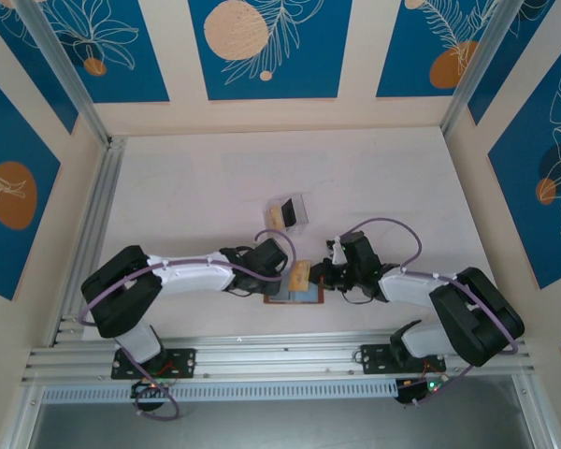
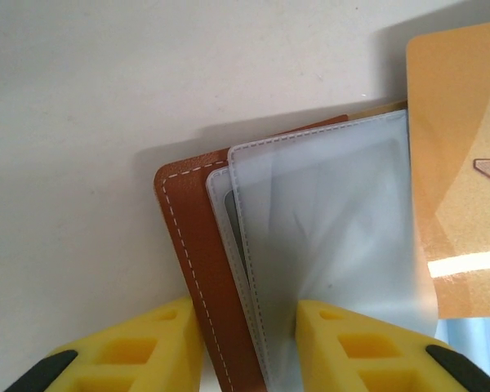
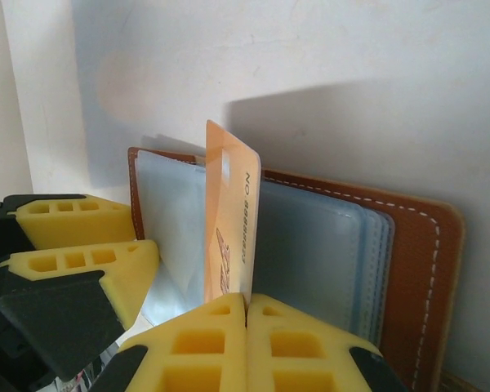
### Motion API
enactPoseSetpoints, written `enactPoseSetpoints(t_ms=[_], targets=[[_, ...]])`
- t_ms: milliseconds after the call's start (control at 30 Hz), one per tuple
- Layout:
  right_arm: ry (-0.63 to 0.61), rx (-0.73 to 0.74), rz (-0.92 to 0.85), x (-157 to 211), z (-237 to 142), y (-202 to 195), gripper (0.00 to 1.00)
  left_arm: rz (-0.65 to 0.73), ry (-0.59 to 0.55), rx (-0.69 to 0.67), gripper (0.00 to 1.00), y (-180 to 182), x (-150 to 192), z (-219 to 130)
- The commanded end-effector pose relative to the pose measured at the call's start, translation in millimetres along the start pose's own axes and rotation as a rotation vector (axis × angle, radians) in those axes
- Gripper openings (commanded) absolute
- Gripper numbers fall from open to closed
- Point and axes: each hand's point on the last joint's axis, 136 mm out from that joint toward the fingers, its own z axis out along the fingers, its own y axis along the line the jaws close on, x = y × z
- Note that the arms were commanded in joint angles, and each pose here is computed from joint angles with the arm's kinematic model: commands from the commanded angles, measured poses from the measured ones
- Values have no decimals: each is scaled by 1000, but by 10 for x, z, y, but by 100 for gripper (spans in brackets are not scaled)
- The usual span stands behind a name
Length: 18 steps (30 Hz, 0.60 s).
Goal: Put the credit cards into the card holder
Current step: Insert the credit card into the card slot.
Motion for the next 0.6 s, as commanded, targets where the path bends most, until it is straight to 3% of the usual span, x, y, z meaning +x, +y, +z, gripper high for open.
enactPoseSetpoints(t_ms=[0, 567], targets=[[-26, 67, 54, 83, -26, -183, 0, 17, 130, -103, 33, 253, 407, 181], [-6, 128, 58, 316, 39, -240, 0, 18, 131, -98, 33, 260, 427, 197]])
